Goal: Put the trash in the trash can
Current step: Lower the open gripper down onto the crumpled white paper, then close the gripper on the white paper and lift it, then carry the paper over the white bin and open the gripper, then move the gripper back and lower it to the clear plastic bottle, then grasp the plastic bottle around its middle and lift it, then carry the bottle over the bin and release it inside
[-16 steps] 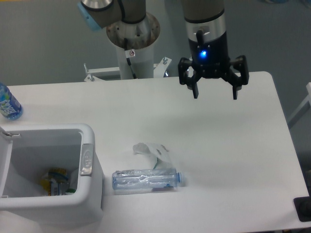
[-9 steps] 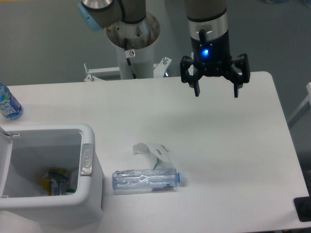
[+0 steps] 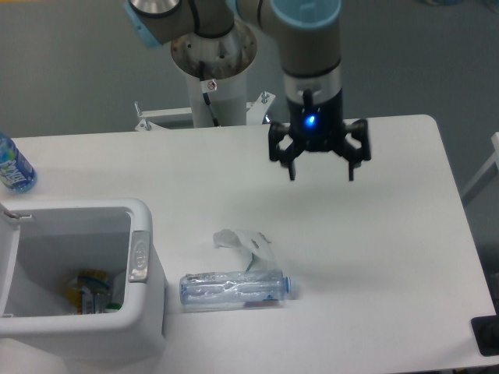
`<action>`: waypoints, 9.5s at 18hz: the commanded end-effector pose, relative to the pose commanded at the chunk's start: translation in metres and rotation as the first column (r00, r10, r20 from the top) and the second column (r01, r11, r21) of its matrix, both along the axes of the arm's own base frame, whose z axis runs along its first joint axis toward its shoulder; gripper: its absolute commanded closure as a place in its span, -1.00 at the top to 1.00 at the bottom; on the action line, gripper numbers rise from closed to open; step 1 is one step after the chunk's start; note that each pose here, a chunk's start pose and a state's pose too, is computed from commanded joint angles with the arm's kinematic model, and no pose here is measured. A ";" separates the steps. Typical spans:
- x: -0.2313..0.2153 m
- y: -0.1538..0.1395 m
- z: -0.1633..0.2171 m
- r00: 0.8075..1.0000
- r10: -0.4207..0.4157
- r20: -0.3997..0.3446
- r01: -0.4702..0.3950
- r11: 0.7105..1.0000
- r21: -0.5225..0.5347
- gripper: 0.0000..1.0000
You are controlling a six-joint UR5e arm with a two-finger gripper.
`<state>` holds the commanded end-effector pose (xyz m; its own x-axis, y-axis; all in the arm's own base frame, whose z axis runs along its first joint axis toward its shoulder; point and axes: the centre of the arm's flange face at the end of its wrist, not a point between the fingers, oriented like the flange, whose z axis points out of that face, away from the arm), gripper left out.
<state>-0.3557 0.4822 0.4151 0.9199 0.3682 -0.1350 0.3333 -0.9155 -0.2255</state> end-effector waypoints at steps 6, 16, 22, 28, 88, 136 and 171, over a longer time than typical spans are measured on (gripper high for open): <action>0.024 0.035 -0.095 0.986 0.096 0.134 -0.083 0.992 -0.098 1.00; 0.033 0.046 -0.182 0.975 0.122 0.186 -0.089 0.980 -0.176 1.00; 0.033 0.037 -0.186 0.981 0.114 0.158 -0.079 0.973 -0.217 -0.69; 0.025 0.028 -0.179 0.989 0.049 0.141 -0.015 0.972 -0.234 -1.00; -0.064 0.040 -0.143 0.541 0.745 0.390 -0.790 0.609 -0.067 1.00; -0.059 0.092 -0.128 0.542 0.753 0.373 -0.808 0.589 -0.014 0.22; 0.186 0.182 0.145 0.992 0.112 0.054 -0.121 0.764 0.634 1.00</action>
<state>-0.1693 0.6641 0.5596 0.8644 0.4700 0.1786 0.4344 -0.5191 -0.7361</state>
